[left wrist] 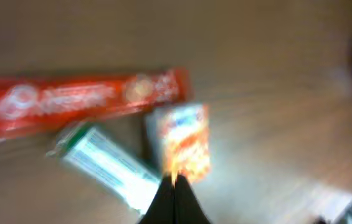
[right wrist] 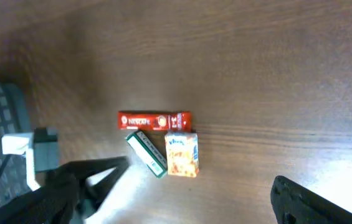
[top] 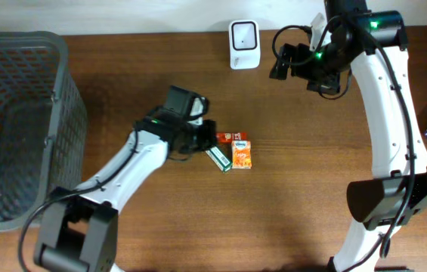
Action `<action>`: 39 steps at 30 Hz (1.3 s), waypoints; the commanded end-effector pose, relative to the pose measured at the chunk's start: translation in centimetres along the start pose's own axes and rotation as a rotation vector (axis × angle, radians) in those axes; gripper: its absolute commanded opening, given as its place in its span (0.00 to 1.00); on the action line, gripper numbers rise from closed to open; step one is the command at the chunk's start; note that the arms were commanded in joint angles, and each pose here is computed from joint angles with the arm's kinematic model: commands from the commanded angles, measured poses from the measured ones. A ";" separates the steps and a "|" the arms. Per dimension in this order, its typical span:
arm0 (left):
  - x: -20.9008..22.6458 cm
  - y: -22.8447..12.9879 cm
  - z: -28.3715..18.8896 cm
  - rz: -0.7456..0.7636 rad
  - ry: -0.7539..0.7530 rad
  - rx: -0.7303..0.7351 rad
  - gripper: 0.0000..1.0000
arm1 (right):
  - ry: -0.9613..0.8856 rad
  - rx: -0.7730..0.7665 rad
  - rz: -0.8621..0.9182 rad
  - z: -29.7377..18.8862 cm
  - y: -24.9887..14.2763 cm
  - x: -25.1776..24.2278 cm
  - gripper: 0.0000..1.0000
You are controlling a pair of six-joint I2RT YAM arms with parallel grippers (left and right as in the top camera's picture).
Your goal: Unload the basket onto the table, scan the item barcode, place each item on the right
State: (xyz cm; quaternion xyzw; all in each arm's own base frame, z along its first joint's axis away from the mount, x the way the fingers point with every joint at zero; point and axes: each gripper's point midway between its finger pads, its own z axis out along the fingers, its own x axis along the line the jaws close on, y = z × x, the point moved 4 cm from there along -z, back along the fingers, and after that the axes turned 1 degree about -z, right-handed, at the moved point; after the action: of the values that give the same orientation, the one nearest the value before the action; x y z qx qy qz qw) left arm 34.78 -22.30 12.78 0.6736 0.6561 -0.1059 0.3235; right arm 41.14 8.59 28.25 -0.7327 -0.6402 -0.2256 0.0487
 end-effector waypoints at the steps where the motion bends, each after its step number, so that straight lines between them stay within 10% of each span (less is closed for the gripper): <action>1: -0.9 -0.8 3.6 -0.024 0.072 -0.026 0.00 | -0.008 -0.003 -0.009 0.1 0.1 0.0 0.99; 8: 5.4 -1.3 3.5 -0.069 0.436 -0.064 0.00 | -0.008 -0.003 -0.009 0.1 0.1 0.0 0.99; 20: 6.9 -3.9 0.0 -0.191 0.526 0.180 0.00 | -0.008 -0.003 -0.009 0.1 0.1 0.0 0.99; 26: 9.4 0.8 -1.8 -0.149 0.690 -0.016 0.00 | -0.008 -0.003 -0.009 0.1 0.1 0.0 0.99; 31: 6.3 -3.5 2.6 -0.157 0.315 0.305 0.00 | -0.008 -0.003 -0.009 0.1 0.1 0.0 0.99; 39: 3.7 -4.2 2.8 -0.097 0.126 0.383 0.00 | -0.008 -0.003 -0.009 0.1 0.1 0.0 0.99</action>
State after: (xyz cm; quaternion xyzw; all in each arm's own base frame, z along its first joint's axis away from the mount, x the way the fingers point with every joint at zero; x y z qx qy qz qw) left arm 31.99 -20.59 7.19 0.6811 0.6953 -0.1891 0.1298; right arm 41.17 8.59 28.26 -0.7328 -0.6398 -0.2264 0.0484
